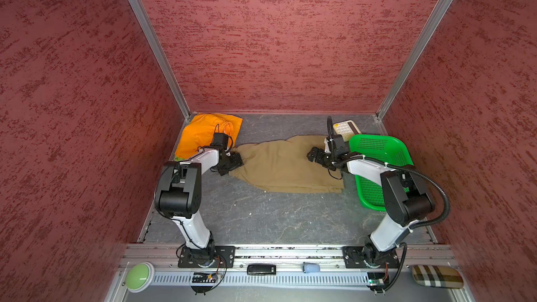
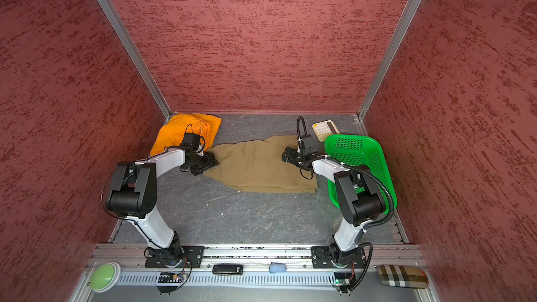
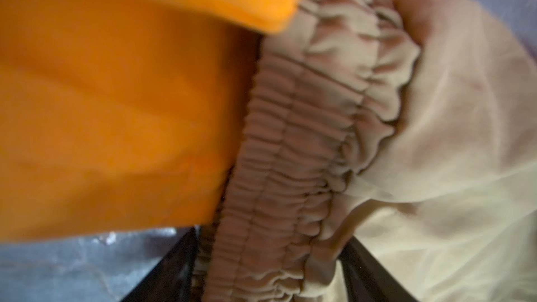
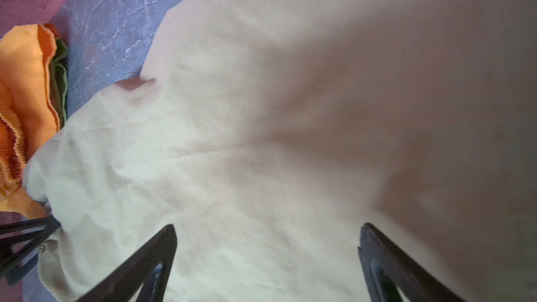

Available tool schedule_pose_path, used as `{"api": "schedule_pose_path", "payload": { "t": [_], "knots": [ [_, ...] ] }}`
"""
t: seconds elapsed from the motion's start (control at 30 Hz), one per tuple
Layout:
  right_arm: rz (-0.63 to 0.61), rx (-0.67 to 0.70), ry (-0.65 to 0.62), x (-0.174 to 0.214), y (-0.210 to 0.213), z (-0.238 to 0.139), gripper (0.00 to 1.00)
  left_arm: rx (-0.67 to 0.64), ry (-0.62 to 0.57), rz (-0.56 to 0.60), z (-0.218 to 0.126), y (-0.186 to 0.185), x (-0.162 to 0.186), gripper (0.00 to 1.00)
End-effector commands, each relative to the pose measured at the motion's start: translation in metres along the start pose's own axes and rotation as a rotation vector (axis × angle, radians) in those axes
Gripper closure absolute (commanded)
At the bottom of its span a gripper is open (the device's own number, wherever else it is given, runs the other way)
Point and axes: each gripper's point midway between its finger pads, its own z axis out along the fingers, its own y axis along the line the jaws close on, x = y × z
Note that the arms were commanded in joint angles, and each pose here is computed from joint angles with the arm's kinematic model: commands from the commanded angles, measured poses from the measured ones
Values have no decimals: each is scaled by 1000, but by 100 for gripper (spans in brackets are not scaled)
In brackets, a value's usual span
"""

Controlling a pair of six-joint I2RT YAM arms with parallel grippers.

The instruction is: Fold and stack the shorts

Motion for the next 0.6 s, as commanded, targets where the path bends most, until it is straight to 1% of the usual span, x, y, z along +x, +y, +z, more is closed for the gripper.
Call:
{"api": "schedule_pose_path", "payload": {
  "t": [0.0, 0.07, 0.23, 0.3, 0.43, 0.57],
  "knots": [
    [7, -19, -4, 0, -2, 3, 1, -22, 107, 18, 18, 2, 25, 44],
    [10, -16, -9, -1, -3, 1, 1, -22, 122, 52, 18, -5, 29, 57],
    [13, -18, -17, -3, -5, -3, 1, -40, 167, 114, 18, -14, 42, 83],
    [14, -18, -18, -3, -5, -4, 1, -38, 171, 125, 15, -17, 45, 87],
    [16, -19, -15, -2, -6, -4, 1, -44, 169, 146, 8, -18, 42, 100],
    [15, -18, -20, -2, -6, -7, 1, -62, 158, 170, -6, -20, 34, 100]
  ]
}}
